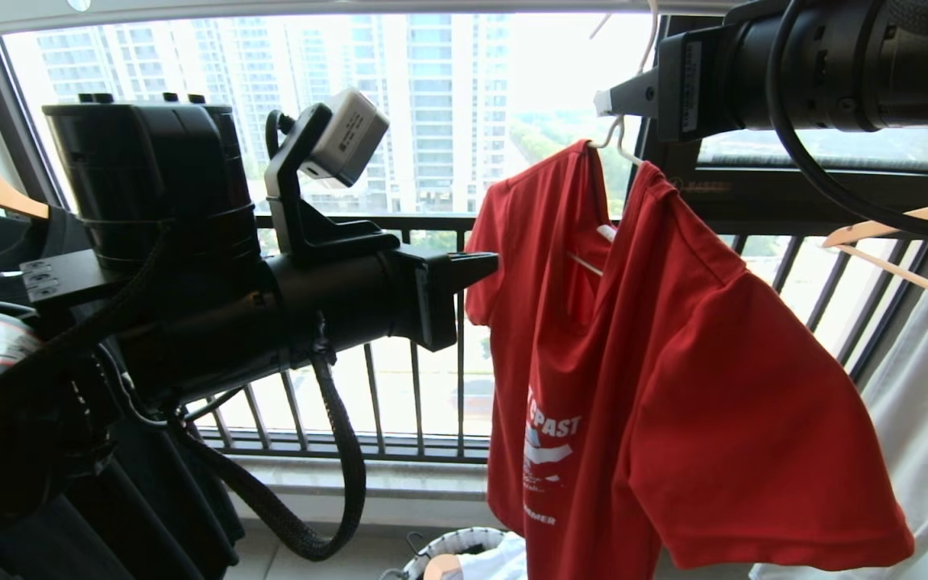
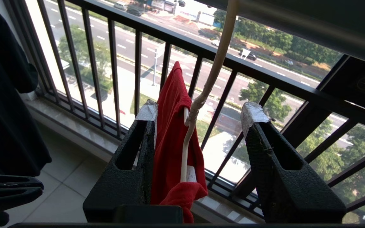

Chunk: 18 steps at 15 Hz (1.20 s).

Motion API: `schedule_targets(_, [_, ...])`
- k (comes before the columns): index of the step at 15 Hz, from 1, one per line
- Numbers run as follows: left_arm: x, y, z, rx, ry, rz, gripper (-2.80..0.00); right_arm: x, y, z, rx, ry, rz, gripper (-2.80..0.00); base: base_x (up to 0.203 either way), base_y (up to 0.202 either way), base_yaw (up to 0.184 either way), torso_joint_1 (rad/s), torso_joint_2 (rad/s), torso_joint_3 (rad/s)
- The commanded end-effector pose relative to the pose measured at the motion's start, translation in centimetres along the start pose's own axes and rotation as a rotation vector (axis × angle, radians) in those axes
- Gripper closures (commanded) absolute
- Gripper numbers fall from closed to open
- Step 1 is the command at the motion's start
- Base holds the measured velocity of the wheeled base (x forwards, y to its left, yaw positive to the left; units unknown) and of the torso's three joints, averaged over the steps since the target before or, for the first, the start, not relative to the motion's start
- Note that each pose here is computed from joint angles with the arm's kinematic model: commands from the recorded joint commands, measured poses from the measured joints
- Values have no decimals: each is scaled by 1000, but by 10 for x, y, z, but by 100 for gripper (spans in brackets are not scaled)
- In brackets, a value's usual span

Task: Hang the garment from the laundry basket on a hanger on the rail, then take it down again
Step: Take the clothes off the clothes rack

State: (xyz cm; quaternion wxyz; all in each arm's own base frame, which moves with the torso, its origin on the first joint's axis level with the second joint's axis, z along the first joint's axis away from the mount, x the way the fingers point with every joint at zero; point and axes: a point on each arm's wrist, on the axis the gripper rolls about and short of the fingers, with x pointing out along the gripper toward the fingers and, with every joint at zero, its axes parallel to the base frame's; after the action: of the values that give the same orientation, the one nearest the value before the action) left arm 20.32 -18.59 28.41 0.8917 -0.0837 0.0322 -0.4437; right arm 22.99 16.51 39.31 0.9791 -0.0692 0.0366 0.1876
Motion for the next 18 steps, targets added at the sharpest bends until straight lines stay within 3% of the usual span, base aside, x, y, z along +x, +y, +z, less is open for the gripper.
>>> schedule_targets(1, [-22, -6, 7, 7, -34, -5, 0, -18, -5, 0, 1, -6, 0, -280, 0, 0, 0, 0, 0, 0])
schedule_targets(8, [-69, -9, -7, -11, 41, 30, 0, -132, -33, -31, 8, -30, 0, -280, 0, 0, 0, 0, 0, 0])
schedule_targets(9, [-76, -6, -9, -15, 59, 52, 0, -154, -39, -37, 14, -53, -3, 0, 0, 0, 0, 0, 0, 0])
schedule_targets(12, [-94, 10, -10, -25, 71, 153, 0, -203, -52, -50, 32, -117, -17, 0, 0, 0, 0, 0, 0, 0])
schedule_targets(14, [-110, 11, -10, -23, 50, 186, 0, -229, -58, -65, 29, -101, -41, 0, 0, 0, 0, 0, 0, 0])
schedule_targets(18, [-157, 3, -7, 4, -56, 248, 0, -267, -66, -95, 86, -102, -223, 0, 0, 0, 0, 0, 0, 0])
